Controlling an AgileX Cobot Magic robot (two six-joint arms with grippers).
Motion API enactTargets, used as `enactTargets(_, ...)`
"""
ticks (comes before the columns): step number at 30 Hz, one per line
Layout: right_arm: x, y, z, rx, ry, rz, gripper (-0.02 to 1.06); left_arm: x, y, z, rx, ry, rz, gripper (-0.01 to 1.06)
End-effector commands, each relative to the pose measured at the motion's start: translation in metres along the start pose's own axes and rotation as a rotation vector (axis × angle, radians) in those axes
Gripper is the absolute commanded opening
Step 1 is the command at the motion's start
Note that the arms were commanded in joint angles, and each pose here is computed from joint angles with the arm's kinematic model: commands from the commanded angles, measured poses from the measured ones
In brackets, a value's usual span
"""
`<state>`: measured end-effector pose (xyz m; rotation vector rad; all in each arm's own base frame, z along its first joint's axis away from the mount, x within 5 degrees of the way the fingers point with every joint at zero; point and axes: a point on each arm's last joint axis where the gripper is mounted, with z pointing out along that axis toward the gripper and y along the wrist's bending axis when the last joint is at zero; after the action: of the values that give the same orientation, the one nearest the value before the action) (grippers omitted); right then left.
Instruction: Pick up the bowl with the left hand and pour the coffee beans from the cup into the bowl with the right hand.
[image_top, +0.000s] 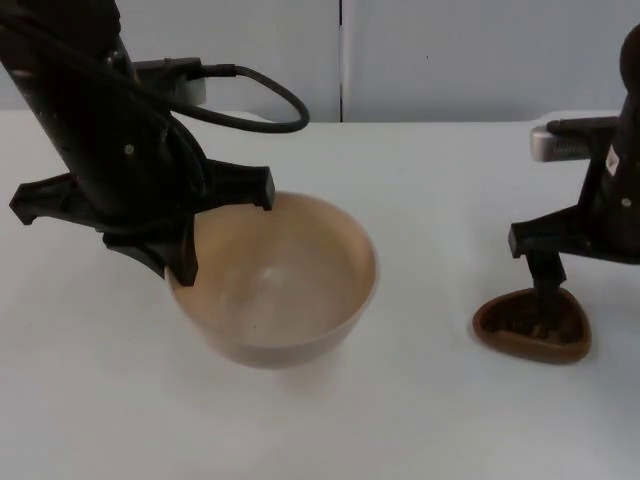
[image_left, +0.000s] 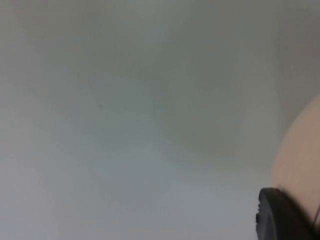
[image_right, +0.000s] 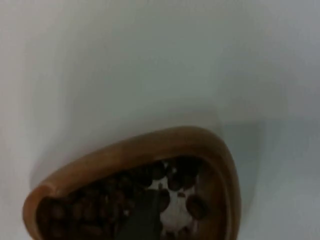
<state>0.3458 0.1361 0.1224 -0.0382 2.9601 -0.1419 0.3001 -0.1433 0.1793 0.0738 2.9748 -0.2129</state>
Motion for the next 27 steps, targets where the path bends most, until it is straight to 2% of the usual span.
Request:
enactTargets(1,-0.002,0.003,0.007,-0.004,-0.015,0.002,0.85,-0.001,-0.003,-0.004,0.012,-0.018,-0.006,0.00)
enactTargets(7,-0.001,0.005,0.016,-0.009,-0.004,0.008,0.82,-0.001,-0.003,-0.001,0.009,-0.012,-0.007,0.00)
enactTargets(12,0.001,0.006,0.026,-0.004,0.019,0.008,0.74,-0.001,-0.002,0.000,0.008,-0.008,-0.007,0.00)
enactTargets(17,0.001,0.007,0.031,-0.002,0.026,0.010,0.47,-0.001,-0.002,0.000,0.008,-0.008,-0.007,0.00)
enactTargets(18,0.001,0.007,0.031,-0.002,0.026,0.010,0.47,-0.001,-0.002,0.000,0.008,-0.008,-0.007,0.00)
enactTargets(21,0.001,0.008,0.030,-0.006,0.020,0.008,0.32,-0.001,-0.002,0.000,0.008,-0.008,-0.007,0.00)
enactTargets(22,0.001,0.008,0.030,-0.006,0.020,0.008,0.32,-0.001,-0.002,0.000,0.008,-0.008,-0.007,0.00)
enactTargets(27,0.001,0.008,0.031,-0.009,0.016,0.008,0.09,-0.001,-0.003,0.000,0.012,-0.007,-0.012,0.00)
